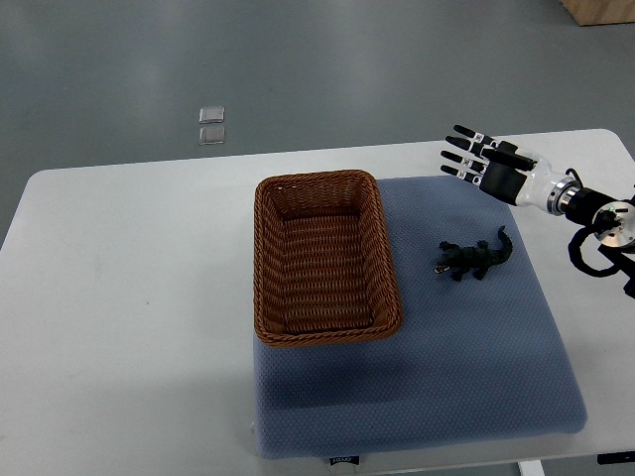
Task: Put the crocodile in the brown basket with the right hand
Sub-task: 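Raise the right hand and open its fingers above the crocodile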
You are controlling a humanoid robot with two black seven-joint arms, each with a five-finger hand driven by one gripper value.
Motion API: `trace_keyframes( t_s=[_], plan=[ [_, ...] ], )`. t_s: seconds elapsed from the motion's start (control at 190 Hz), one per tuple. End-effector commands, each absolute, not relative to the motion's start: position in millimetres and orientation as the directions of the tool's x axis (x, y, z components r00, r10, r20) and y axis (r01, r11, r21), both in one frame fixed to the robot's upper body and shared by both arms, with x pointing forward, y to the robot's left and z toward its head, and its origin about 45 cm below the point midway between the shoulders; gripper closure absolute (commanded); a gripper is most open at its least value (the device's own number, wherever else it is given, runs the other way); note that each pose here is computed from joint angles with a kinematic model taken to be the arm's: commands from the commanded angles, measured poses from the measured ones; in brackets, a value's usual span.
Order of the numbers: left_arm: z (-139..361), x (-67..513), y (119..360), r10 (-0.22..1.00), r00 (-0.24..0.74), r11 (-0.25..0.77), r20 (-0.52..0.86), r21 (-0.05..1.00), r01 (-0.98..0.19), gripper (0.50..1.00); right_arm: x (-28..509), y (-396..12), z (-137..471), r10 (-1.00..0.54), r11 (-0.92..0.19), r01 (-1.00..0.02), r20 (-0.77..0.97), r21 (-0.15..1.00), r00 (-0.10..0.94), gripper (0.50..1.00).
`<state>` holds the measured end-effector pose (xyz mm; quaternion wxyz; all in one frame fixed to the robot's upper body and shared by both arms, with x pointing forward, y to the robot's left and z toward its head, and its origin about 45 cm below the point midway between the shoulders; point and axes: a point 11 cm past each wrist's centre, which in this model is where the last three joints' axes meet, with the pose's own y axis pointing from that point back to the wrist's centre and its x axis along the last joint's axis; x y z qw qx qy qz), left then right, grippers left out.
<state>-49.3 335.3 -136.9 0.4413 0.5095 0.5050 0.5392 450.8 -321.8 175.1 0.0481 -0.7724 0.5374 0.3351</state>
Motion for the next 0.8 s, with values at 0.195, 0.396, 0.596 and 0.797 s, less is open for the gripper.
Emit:
trace_keyframes(
  t_s=[0.195, 0.396, 0.596, 0.797],
  plan=[
    [-136.9, -48.8, 336.1, 0.990, -0.089, -0.106, 0.109, 0.994, 0.040, 0.500, 451.1, -325.3, 175.4, -0.817, -0.410, -0.859, -0.542, 0.305, 0.198, 0.564],
    [-137.0, -49.4, 335.0, 0.990, -0.089, -0.103, 0.106, 0.994, 0.039, 0.500, 450.3, -328.3, 175.7, -0.825, -0.412, -0.856, -0.527, 0.312, 0.205, 0.566],
    [-136.9, -48.5, 335.6, 0.990, -0.089, -0.105, 0.108, 0.994, 0.038, 0.500, 448.4, -324.4, 179.2, -0.835, -0.469, -0.825, -0.463, 0.315, 0.297, 0.568],
    [-136.9, -48.5, 335.6, 0.990, -0.089, -0.105, 0.108, 0.994, 0.038, 0.500, 457.1, -316.3, 196.5, -0.840, -0.510, -0.801, -0.383, 0.314, 0.384, 0.566]
  ],
)
